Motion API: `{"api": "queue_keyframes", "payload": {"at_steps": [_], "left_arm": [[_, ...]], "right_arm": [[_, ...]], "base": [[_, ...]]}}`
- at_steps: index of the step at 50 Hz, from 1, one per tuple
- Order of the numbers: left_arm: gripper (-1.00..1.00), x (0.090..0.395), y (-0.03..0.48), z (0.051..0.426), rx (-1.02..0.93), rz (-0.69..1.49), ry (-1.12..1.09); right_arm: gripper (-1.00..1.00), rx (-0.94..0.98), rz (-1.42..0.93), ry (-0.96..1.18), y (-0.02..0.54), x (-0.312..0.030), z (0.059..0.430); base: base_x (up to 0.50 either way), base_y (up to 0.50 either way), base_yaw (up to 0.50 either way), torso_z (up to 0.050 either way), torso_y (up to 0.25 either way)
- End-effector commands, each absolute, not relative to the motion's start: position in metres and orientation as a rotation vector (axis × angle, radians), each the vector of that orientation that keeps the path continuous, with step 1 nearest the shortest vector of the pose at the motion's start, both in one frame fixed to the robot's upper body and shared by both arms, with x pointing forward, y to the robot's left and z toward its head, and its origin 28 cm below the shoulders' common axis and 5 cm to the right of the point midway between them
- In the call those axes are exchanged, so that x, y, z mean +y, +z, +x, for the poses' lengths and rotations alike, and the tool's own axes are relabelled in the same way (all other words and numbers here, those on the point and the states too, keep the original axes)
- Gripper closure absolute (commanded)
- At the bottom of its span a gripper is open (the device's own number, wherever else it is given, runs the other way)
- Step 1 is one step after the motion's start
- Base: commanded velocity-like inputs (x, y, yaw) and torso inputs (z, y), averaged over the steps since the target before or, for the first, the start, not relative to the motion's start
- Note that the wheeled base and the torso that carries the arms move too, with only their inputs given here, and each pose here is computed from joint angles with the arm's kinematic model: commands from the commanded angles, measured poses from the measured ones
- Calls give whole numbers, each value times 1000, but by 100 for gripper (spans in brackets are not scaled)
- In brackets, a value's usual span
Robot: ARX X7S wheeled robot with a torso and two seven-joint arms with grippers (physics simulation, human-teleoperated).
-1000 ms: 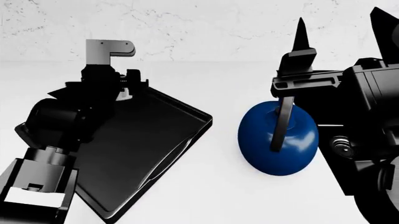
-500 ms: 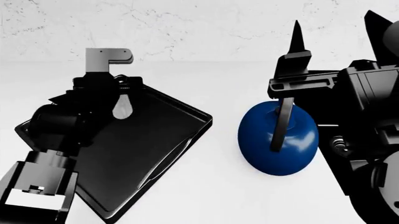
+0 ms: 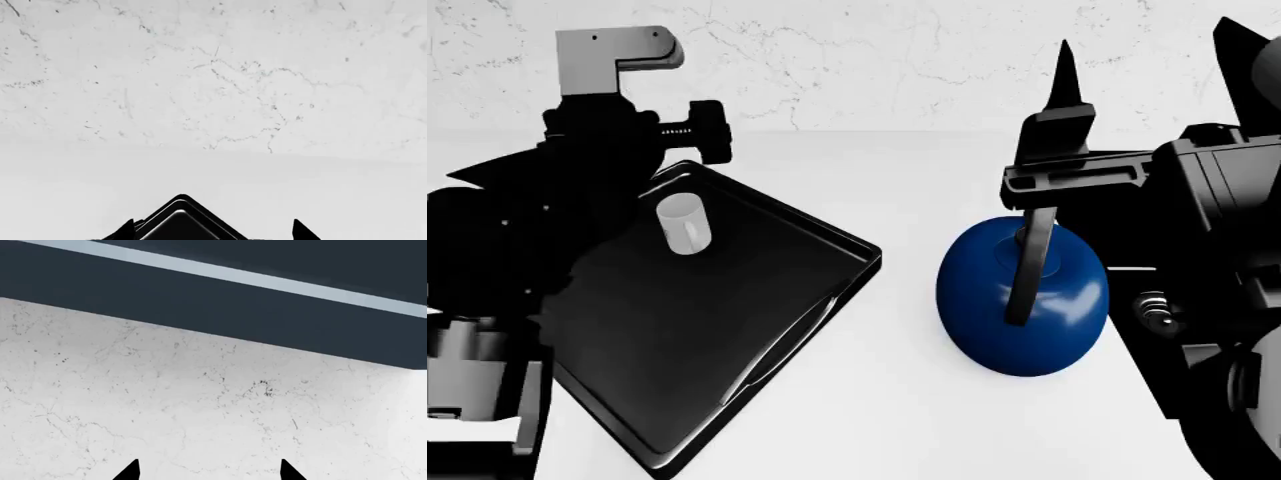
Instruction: Pick the kettle from the counter and place it on the tray. Then pick the mug from the cabinet and place it on the tray. Then close the cabinet doors.
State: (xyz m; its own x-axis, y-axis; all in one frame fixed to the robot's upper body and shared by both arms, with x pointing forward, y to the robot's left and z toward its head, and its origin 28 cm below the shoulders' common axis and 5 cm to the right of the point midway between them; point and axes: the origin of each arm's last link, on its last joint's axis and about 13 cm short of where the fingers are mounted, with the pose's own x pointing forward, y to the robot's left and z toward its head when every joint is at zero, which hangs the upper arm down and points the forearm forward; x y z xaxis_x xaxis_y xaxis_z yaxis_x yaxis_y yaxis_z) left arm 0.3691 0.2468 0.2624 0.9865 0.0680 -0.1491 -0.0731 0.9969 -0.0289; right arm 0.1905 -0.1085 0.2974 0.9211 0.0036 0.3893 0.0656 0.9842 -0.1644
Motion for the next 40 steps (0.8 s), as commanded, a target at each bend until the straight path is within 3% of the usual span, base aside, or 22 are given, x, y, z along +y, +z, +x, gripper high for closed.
{"api": "queue_keyframes", "payload": {"at_steps": [1,12,25,40], "left_arm": [[-100,244,300,327,1,-37,-40],[-100,229,307,275,-83,12,-190],[-100,241,303,263,-93,3,-166],[-100,253,290,264,-84,-15,-128]], "right_arm": [[-100,-375,-204,-60,302,-106,183],[-100,-285,-153,-63,305,-103,177],[-100,-55,-133,-62,302,-82,158],[-100,74,-93,-139,283,-76,187]], "base": [[0,0,0,0,0],[0,0,0,0,0],[0,0,0,0,0],[0,0,0,0,0]]}}
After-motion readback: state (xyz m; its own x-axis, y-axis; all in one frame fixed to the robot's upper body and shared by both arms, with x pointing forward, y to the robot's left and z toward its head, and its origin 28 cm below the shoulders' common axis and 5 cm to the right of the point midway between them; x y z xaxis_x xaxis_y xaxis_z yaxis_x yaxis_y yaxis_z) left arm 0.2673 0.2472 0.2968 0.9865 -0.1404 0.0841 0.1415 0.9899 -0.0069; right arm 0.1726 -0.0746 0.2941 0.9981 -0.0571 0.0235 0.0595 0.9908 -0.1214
